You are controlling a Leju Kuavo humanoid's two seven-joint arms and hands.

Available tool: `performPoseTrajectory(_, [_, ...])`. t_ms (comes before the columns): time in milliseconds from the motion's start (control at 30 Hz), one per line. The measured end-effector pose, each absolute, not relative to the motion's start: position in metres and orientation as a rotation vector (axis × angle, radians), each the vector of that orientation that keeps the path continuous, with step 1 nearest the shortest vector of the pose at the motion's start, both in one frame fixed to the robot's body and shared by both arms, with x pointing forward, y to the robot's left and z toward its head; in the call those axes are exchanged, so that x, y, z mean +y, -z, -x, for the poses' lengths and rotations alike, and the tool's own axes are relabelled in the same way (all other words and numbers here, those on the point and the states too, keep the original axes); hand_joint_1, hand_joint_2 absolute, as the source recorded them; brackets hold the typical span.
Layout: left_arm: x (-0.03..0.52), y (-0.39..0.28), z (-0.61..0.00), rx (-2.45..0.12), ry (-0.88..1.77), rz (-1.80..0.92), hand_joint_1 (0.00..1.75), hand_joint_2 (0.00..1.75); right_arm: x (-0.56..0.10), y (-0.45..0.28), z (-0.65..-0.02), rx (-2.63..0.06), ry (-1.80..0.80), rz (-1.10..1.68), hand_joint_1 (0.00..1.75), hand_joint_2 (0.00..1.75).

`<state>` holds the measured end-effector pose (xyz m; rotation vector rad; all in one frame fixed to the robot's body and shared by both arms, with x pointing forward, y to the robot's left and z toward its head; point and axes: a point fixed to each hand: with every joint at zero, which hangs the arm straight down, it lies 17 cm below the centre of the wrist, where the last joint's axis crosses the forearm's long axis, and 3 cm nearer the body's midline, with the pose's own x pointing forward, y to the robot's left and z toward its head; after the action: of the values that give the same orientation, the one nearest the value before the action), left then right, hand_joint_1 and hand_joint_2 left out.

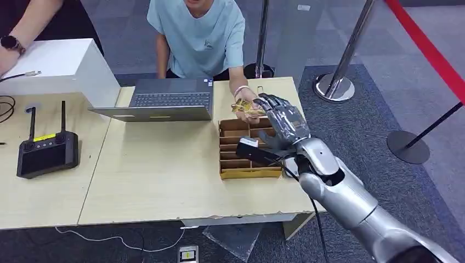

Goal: Pass the card to the sensor for recognition and then transmit it.

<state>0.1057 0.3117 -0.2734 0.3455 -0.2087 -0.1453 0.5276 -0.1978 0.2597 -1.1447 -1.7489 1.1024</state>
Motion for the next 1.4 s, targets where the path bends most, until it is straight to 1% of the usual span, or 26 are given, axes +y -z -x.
performPoseTrajectory(733, [0.312,0.274,-0.105,-0.204,0.139,-0.346,0.0,1.75,-0.21,-0.244,-0.523,-1.763,-1.093,1.105,1.75,1.75])
performPoseTrajectory(1400, [0.312,0.273,-0.105,-0.206,0.131,-0.347,0.0,1.75,-0.244,-0.257,-0.528,-1.787,-0.957,1.161,1.75,1.75])
